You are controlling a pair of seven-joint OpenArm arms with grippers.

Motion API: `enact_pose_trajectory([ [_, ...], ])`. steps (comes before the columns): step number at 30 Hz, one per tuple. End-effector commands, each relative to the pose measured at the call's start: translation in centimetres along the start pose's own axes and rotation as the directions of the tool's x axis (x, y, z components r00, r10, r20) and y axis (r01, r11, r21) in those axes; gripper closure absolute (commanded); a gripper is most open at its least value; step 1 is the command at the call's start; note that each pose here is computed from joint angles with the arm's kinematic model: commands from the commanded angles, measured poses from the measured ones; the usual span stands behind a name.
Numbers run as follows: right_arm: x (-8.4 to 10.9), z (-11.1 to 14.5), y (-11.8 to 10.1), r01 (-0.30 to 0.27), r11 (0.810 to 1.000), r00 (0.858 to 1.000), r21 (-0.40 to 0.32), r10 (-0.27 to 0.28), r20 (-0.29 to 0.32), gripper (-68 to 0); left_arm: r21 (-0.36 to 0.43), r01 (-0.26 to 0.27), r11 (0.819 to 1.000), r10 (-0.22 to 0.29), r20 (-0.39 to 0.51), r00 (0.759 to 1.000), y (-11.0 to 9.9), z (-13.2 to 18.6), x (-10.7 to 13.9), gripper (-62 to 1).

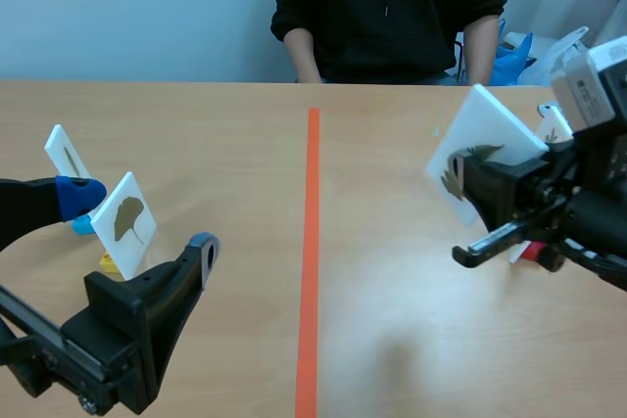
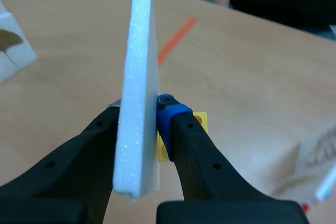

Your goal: Sort the leaf by its shape. The table is split by an orange tape line. A compound leaf with several leaflets goes to the left side, a simple leaf with one blade goes to the right side. Return to the home posture when a red brick is placed on the table.

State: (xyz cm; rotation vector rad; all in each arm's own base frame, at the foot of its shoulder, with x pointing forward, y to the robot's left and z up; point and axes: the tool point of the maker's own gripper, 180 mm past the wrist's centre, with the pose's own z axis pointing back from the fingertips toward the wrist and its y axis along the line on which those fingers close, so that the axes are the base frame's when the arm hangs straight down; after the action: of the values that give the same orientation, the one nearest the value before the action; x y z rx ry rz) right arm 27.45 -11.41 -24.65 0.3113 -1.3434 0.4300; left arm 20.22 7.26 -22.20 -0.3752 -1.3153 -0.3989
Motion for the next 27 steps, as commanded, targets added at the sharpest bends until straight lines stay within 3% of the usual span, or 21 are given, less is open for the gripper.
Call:
enact_pose_trajectory([
  [1,0.1,0.6,-1.1,-0.008,1.000,1.000,-0.027,0.008,0.001,-2.0,0.000,0.002,1.000,-0.002,0.030,1.000,0.0,0.0,0.8,-62.3],
  [8,-1.3,2.7,-4.9,-0.046,0.987,0.997,-0.155,0.036,-0.067,-2.0,0.000,0.001,1.000,-0.001,0.030,1.000,0.0,0.0,0.8,-62.3],
  [21,-7.7,2.9,-10.2,0.035,0.952,0.987,-0.305,-0.081,-0.137,-2.0,0.000,0.001,1.000,-0.001,0.030,1.000,0.0,0.0,0.8,-62.3],
  [27,-8.9,2.2,-12.6,0.064,0.933,0.986,-0.355,-0.115,-0.124,-2.0,0.000,0.001,1.000,-0.001,0.030,1.000,0.0,0.0,0.8,-62.3],
])
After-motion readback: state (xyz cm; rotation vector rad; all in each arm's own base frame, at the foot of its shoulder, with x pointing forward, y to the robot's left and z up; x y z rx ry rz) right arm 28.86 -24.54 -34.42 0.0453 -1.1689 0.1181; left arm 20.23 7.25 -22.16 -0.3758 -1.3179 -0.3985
